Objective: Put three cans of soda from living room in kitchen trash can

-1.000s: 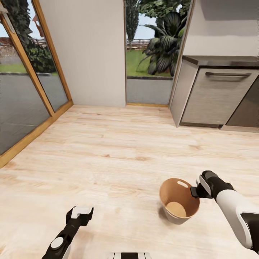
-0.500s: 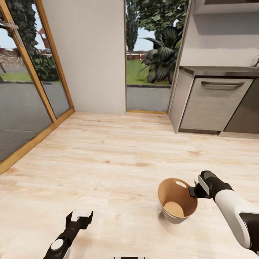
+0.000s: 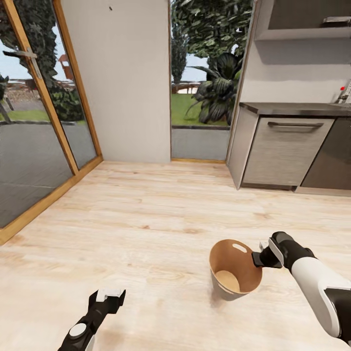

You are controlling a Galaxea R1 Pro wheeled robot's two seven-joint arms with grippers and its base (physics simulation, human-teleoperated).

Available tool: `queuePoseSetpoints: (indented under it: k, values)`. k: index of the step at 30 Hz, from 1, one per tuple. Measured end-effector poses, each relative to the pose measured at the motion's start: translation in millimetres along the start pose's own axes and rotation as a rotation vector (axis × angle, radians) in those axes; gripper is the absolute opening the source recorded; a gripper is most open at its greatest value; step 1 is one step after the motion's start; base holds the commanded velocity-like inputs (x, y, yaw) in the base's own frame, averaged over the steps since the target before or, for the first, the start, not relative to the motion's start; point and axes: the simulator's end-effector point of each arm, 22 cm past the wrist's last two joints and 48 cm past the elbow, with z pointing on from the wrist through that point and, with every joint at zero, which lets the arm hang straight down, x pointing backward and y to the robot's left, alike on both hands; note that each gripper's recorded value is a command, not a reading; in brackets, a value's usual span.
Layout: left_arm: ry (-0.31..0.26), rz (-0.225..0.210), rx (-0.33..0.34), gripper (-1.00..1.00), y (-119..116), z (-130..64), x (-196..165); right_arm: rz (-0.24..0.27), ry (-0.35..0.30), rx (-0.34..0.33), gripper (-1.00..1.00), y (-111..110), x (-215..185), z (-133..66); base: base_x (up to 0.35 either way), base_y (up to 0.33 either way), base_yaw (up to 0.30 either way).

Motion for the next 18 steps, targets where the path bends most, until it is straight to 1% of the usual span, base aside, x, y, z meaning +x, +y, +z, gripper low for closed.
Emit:
queuePoseSetpoints:
  k: [2,4,6,8,10,12,13,18]
  values:
    - [-0.003,-0.001,0.0,1.0,0.2,-1.2,-3.2,-0.016,-0.007,0.005,-1.0,0.6,1.2,-1.0,0.0,0.0,0.0]
    - [-0.004,-0.001,-0.001,1.0,0.4,-2.5,-5.8,-0.003,-0.018,-0.015,-1.0,5.7,-0.5,-4.6,0.0,0.0,0.0]
    - [0.001,-0.004,-0.001,1.0,0.1,-3.7,-7.8,-0.003,-0.025,-0.031,-1.0,13.2,-1.0,-7.1,0.0,0.0,0.0]
    - [-0.001,-0.004,-0.001,1.0,0.1,-5.0,-10.9,-0.013,-0.038,-0.033,-1.0,18.3,-3.5,-10.4,0.0,0.0,0.0]
    - [-0.001,-0.005,-0.002,1.0,0.8,-6.1,-13.2,-0.041,-0.066,-0.036,-1.0,29.5,-6.1,-10.0,0.0,0.0,0.0]
    - [-0.007,-0.005,-0.003,1.0,1.2,-7.5,-16.8,-0.028,-0.086,-0.066,-1.0,39.2,-7.8,-12.2,0.0,0.0,0.0]
    - [-0.007,-0.006,-0.003,1.0,1.6,-8.1,-18.1,-0.034,-0.099,-0.07,-1.0,43.7,-7.6,-11.2,0.0,0.0,0.0]
    - [-0.024,-0.009,-0.006,1.0,2.4,-11.4,-27.7,-0.058,-0.124,-0.054,-1.0,42.9,-11.2,-20.2,0.0,0.0,0.0]
